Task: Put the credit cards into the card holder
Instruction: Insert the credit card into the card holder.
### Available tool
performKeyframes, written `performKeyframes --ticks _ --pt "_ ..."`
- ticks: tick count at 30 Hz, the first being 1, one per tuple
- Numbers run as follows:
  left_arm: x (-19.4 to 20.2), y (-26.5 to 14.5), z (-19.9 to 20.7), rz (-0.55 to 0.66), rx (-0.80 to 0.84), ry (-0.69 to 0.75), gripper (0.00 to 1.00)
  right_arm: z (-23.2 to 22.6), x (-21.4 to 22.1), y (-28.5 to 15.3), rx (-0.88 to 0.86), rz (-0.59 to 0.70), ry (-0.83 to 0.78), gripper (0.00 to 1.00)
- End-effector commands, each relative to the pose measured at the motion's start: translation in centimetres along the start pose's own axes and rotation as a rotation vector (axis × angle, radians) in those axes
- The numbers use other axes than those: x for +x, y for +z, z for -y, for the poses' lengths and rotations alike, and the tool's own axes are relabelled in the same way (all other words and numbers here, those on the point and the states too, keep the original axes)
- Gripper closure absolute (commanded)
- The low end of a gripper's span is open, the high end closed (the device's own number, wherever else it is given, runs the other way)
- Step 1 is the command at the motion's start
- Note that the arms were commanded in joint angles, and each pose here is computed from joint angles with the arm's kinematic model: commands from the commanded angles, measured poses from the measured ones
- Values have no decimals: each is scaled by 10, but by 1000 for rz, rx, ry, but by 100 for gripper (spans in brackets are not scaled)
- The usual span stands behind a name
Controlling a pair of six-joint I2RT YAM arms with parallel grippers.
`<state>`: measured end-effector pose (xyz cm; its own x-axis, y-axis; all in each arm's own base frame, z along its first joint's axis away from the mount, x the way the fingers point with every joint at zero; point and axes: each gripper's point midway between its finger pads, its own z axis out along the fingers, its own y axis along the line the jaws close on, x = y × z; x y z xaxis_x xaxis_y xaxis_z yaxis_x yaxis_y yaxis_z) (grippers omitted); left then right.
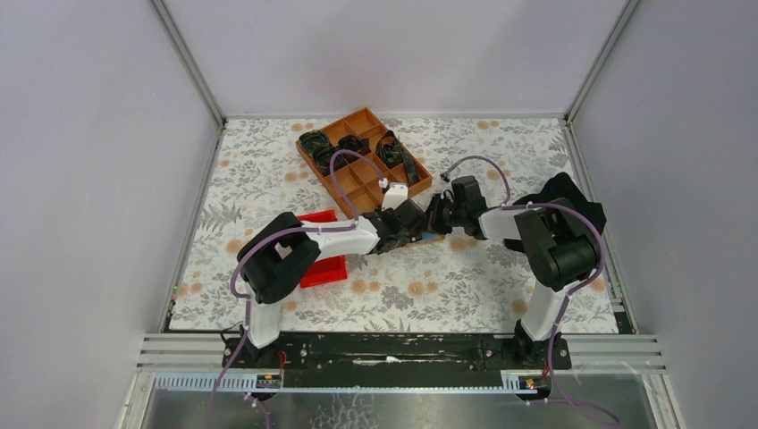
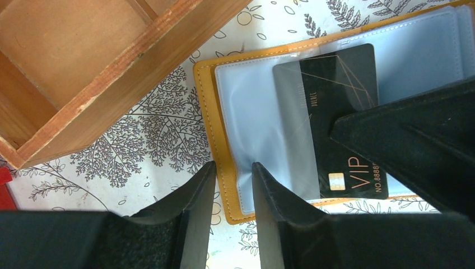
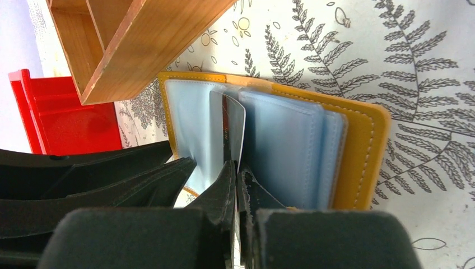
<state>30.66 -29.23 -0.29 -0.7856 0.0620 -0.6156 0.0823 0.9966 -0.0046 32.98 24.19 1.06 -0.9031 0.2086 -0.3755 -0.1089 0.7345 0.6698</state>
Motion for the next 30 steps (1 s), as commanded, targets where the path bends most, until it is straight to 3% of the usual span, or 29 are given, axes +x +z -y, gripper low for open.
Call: performKeyframes --ticks 1,14,22,30 --pt "174 -5 -44 -553 -64 176 63 57 88 -6 232 -266 47 100" --pt "167 -5 -39 -533 -55 170 59 51 100 -2 231 -327 -4 100" --pt "160 -8 -35 -508 -43 145 55 48 93 -7 263 -329 -52 64" --pt "152 -11 -32 -481 -35 111 54 42 84 -13 271 -312 -81 56"
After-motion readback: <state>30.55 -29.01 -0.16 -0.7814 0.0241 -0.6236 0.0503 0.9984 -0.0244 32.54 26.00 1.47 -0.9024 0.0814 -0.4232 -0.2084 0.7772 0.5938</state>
